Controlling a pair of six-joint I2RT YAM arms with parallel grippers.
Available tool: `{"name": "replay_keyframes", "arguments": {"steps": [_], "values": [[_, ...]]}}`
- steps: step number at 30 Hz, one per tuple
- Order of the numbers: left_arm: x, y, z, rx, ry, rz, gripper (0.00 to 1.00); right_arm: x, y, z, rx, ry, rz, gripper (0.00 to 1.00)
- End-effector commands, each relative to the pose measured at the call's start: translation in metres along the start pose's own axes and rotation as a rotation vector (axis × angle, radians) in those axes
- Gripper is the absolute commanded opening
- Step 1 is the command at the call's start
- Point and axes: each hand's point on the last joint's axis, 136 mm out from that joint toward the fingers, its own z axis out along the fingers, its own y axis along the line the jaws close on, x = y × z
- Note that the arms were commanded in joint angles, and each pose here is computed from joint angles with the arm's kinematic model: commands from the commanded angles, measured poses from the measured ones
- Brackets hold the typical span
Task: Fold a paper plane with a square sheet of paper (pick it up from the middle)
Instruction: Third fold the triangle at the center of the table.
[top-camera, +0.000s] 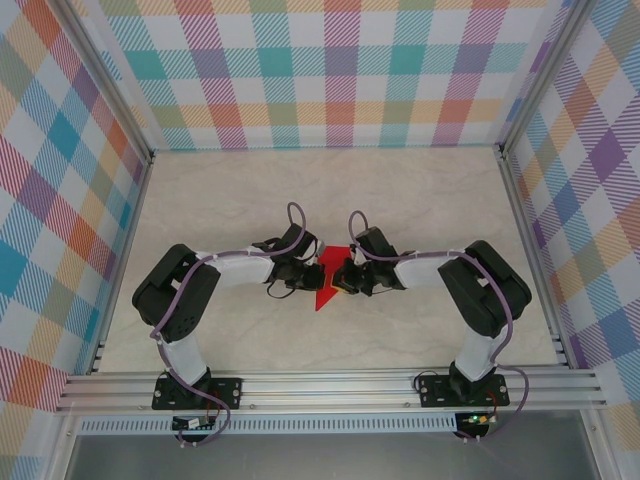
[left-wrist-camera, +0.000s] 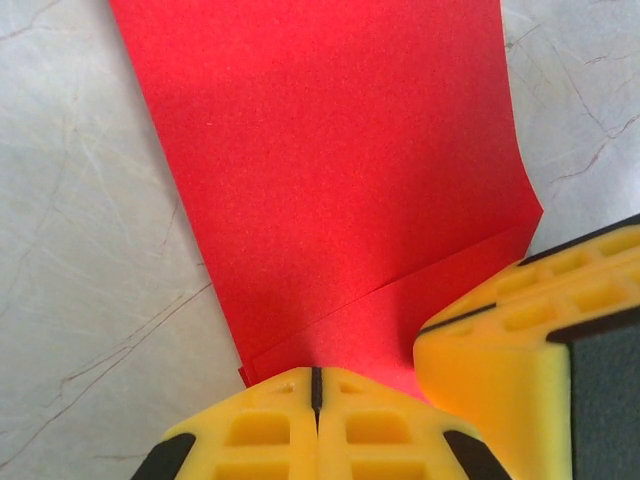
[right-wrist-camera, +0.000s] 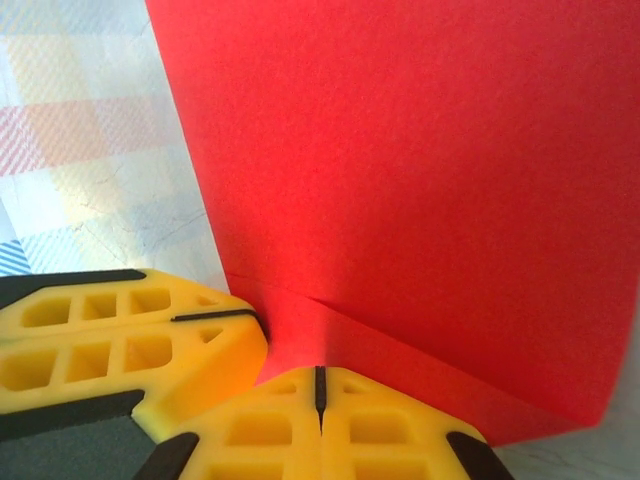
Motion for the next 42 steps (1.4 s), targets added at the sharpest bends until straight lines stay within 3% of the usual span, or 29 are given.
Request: {"name": "replay_keyframes", "arguments": {"steps": [1, 7, 17, 27, 34, 42], "values": [[0.027, 0.031, 0.010, -0.099, 0.076, -0.025, 0.04, -0.006, 0.001, 0.000, -0.015, -0.018, -0.022, 0.02], [0.027, 0.031, 0.009, -0.101, 0.076, -0.022, 0.04, 0.005, -0.034, 0.016, 0.038, 0.003, 0.069, 0.00], [0.029, 0.034, 0.009, -0.113, 0.082, -0.020, 0.03, -0.015, -0.010, -0.012, 0.003, -0.072, -0.006, 0.00], [0.030, 0.034, 0.008, -0.113, 0.082, -0.018, 0.03, -0.019, -0.039, -0.003, 0.026, -0.068, 0.046, 0.00], [0.032, 0.035, 0.008, -0.116, 0.088, -0.020, 0.03, -0.035, -0.022, -0.020, -0.056, -0.113, 0.038, 0.01], [0.031, 0.034, 0.007, -0.113, 0.084, -0.016, 0.02, -0.036, -0.044, -0.010, -0.023, -0.093, 0.074, 0.01]]}}
